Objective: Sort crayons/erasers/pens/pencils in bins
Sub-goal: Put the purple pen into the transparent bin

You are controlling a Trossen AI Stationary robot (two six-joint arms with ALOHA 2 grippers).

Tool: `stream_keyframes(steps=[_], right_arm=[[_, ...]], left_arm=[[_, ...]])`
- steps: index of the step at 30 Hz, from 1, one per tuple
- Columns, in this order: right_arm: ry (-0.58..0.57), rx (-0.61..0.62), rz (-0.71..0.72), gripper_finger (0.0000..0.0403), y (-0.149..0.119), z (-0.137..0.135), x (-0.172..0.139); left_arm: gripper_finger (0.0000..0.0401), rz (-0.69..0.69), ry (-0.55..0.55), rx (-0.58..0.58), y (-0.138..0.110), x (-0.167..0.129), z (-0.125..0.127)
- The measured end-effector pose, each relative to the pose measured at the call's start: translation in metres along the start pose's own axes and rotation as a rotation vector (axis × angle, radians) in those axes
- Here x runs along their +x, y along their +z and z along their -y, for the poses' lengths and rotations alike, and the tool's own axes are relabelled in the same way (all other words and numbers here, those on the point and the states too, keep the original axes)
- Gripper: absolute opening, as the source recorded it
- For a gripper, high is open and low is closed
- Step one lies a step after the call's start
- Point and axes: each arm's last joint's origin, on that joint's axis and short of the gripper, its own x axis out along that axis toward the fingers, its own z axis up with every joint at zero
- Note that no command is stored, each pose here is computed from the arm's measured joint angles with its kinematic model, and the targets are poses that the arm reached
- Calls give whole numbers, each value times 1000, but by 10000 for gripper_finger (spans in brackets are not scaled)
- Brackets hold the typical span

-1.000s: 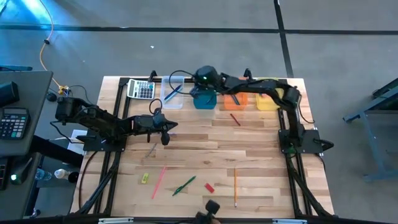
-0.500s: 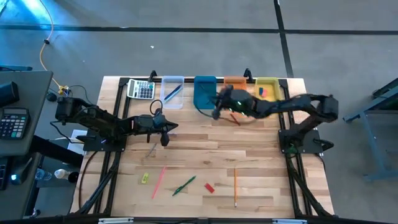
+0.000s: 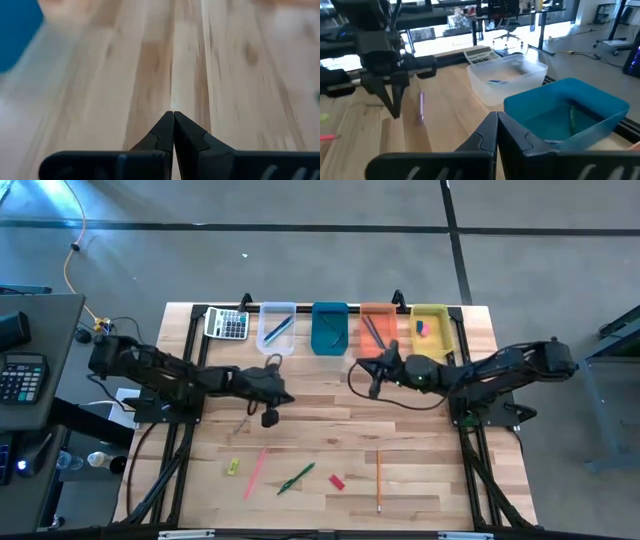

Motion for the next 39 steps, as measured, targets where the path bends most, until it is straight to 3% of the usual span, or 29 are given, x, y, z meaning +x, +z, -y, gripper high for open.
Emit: stream_keyframes(steps=[6,12,18,27,33,39], right_arm=[[11,-53,2,0,-1,-4,-2],[11,-65,0,0,-1,-4,-2],[13,-78,-1,0,-1,-4,-2],[19,-80,-6,0,-1,-4,-2],[19,-81,-4,0,-1,-4,-2],[19,-83,-5,0,-1,-4,-2]], left_arm=[[1,-238,14,27,21,-8,6],[9,-431,126,53,26,-21,0],[61,-538,159,27,18,-26,-16],[132,-595,102,41,4,-15,-34],[127,-641,74,102,-4,0,-36],[86,-683,59,134,-10,11,-37]])
